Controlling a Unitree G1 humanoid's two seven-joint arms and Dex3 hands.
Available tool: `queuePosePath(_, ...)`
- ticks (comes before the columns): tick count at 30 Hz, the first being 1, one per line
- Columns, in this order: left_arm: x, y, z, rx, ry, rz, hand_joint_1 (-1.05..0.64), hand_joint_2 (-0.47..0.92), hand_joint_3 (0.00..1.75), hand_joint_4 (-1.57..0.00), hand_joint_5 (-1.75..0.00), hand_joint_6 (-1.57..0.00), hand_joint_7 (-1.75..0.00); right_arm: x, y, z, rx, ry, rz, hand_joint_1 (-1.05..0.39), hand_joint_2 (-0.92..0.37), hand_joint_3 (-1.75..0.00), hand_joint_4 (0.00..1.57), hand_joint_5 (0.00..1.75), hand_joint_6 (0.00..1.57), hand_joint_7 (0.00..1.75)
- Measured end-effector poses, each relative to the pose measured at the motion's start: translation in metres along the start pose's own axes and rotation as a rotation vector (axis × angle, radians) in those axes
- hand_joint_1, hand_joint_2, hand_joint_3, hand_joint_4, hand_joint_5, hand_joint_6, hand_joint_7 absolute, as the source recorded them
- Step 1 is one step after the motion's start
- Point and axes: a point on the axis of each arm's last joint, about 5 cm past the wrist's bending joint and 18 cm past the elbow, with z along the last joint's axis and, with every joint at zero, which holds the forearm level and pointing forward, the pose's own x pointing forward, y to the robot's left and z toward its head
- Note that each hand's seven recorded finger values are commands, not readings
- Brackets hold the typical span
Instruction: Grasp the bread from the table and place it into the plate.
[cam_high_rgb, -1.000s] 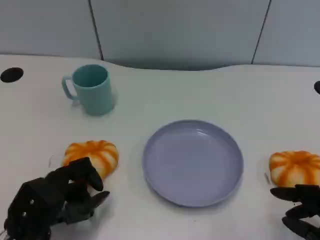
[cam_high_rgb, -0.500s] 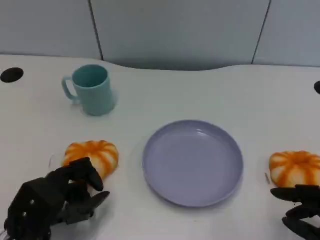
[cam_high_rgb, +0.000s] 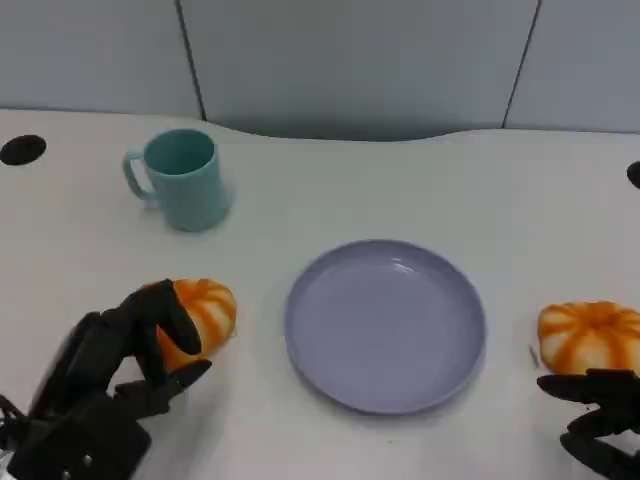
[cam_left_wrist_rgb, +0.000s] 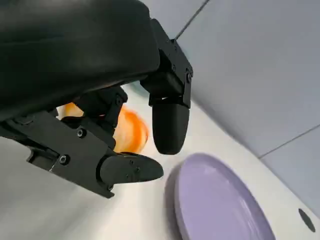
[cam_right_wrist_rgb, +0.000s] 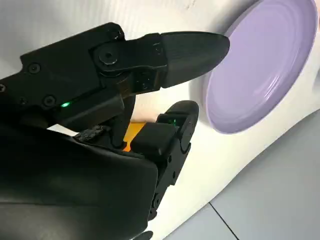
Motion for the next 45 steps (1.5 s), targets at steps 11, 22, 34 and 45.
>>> queuePosePath(11, 0.013, 0.047, 0.04, 0.503, -0.05, -0.091, -0.61, 0.91, 0.01, -0.25, -1.25, -0.38, -0.61, 0.003, 0.003, 0.003, 0.0, 0.015, -0.008, -0.3, -0.92, -0.33, 0.63, 0.65, 0.79, 0.0)
queuePosePath(22, 0.02, 0.078, 0.079, 0.816, 0.022, -0.38, -0.66, 0.8, 0.0, -0.09, -0.52, -0.19, 0.0, 0.004, 0.0093, 0.007, 0.016, 0.012, 0.003, -0.28, -0.92, -0.32, 0.65, 0.66, 0.81, 0.01)
queuePosePath(34, 0.04, 0.082, 0.092, 0.895, 0.102, -0.533, -0.71, 0.77, 0.0, -0.06, -0.49, -0.15, 0.0, 0.006, 0.0126, 0.011, 0.01, 0.004, -0.007, -0.28, -0.92, -0.32, 0.67, 0.69, 0.82, 0.01)
queuePosePath(45, 0.066, 0.064, 0.069, 0.864, 0.202, -0.628, -0.76, 0.78, 0.0, -0.03, -0.45, -0.12, 0.0, 0.005, 0.0136, 0.011, 0.024, 0.006, -0.008, -0.27, -0.92, -0.33, 0.63, 0.7, 0.8, 0.0)
